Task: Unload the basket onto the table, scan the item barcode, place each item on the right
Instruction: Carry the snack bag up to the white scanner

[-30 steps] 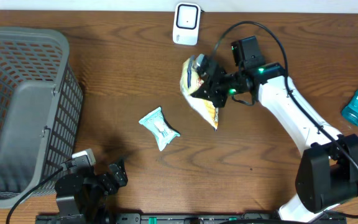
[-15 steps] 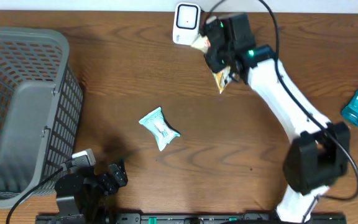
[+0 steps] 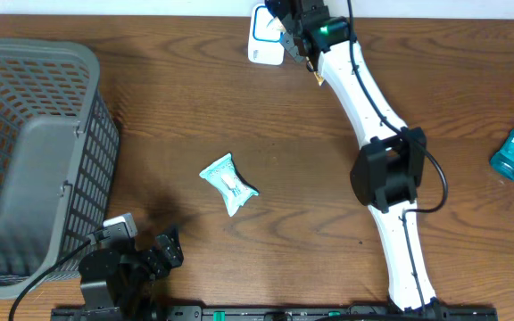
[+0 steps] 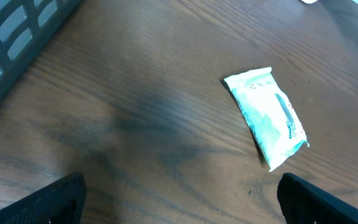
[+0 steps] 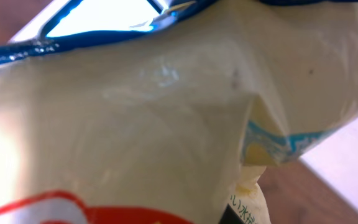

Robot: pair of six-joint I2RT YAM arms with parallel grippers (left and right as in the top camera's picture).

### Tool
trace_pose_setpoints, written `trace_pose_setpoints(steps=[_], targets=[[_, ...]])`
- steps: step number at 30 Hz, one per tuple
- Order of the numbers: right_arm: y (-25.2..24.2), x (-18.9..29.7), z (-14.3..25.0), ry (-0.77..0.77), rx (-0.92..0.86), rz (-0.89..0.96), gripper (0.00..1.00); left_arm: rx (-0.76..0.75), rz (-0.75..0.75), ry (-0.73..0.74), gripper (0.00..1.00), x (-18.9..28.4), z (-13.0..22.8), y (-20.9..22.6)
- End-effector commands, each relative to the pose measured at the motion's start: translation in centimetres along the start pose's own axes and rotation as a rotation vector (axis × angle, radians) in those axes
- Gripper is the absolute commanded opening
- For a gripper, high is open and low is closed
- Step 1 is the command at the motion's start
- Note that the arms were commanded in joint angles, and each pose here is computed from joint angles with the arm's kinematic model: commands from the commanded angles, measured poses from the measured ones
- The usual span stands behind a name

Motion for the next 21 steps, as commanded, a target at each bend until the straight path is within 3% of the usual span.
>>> trace_pose_setpoints(steps=[1, 11, 21], targets=[[0.1, -1.4, -0.9, 0.015, 0.078, 0.114, 0.01, -0.011, 0.009, 0.002, 0.98, 0.0, 0.0, -0.1], [1.9, -1.9, -5.4, -0.088, 0.172, 0.320, 0.01, -0.011, 0.009, 0.002, 0.98, 0.0, 0.0, -0.1], [1.1, -1.5, -4.7, 0.027, 0.266, 0.416, 0.01, -0.011, 0.009, 0.002, 0.98, 0.0, 0.0, -0.1]])
Point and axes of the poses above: each gripper's point midway between its finger pads, its own x axis back along the fingers, its own y axis along the line the jaws close on, z = x × y, the point moved 7 cm from there along x, back along the fingers, and after that the axes turned 12 degrees about x, right-handed, at the moved point
